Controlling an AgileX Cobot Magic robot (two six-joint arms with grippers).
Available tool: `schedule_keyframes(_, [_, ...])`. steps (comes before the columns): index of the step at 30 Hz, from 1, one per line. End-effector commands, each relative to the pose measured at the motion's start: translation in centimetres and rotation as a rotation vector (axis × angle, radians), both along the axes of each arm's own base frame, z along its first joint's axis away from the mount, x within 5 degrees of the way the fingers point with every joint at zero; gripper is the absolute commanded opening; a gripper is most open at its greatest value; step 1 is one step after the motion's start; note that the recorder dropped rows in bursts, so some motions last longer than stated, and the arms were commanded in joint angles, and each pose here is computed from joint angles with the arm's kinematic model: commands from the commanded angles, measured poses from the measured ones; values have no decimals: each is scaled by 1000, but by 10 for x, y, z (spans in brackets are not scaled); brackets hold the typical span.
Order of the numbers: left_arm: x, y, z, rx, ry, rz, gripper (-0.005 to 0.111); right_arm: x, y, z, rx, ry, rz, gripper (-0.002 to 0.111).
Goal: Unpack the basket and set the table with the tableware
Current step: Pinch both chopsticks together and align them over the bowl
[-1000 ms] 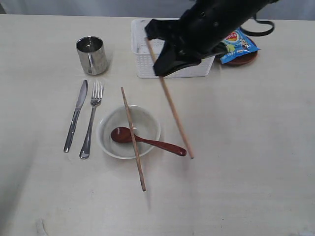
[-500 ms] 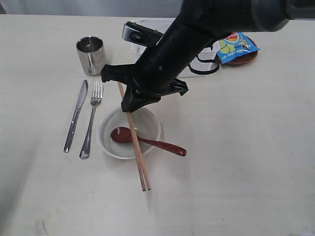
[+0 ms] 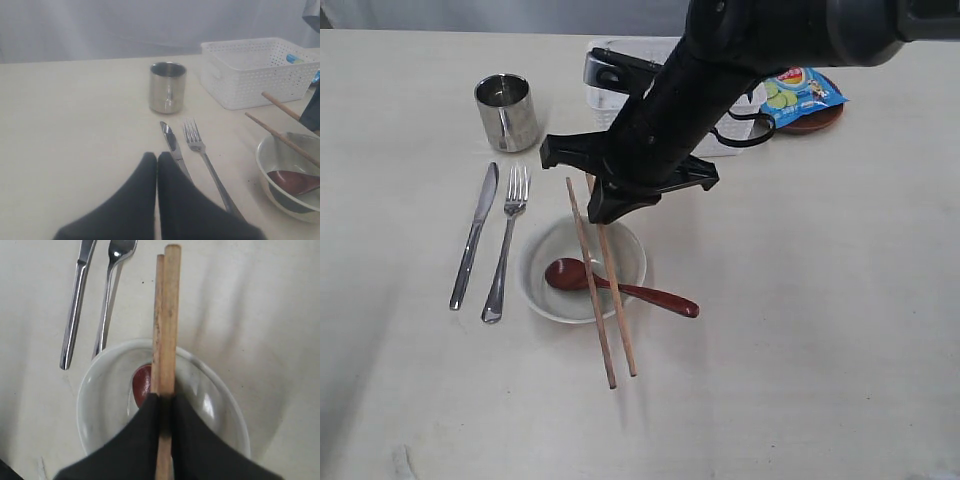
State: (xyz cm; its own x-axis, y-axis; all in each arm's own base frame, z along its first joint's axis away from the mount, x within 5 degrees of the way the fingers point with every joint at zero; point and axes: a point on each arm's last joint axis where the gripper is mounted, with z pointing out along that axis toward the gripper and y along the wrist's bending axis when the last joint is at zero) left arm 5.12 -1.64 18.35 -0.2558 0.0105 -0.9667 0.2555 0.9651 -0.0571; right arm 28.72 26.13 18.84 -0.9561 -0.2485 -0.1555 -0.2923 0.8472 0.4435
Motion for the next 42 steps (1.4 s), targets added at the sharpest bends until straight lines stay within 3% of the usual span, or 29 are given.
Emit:
schedule_keyframes(1, [0, 0, -1, -1, -1, -5, 0, 1, 1, -11, -13, 30, -8, -1])
schedule_keyframes(18, [0, 0, -1, -1, -1, -5, 0, 0, 2, -13, -7, 36, 19, 0])
schedule_keyframes(27, [0, 0, -1, -1, -1, -5, 0, 1, 3, -13, -3, 30, 14, 37])
schedule_keyframes(36, [0, 0, -1, -1, -1, -5, 0, -2, 6, -7, 48, 52, 1, 37])
schedule_keyframes(42, [0, 0, -1, -1, -1, -5, 0, -11, 3, 11, 55, 58, 72, 37])
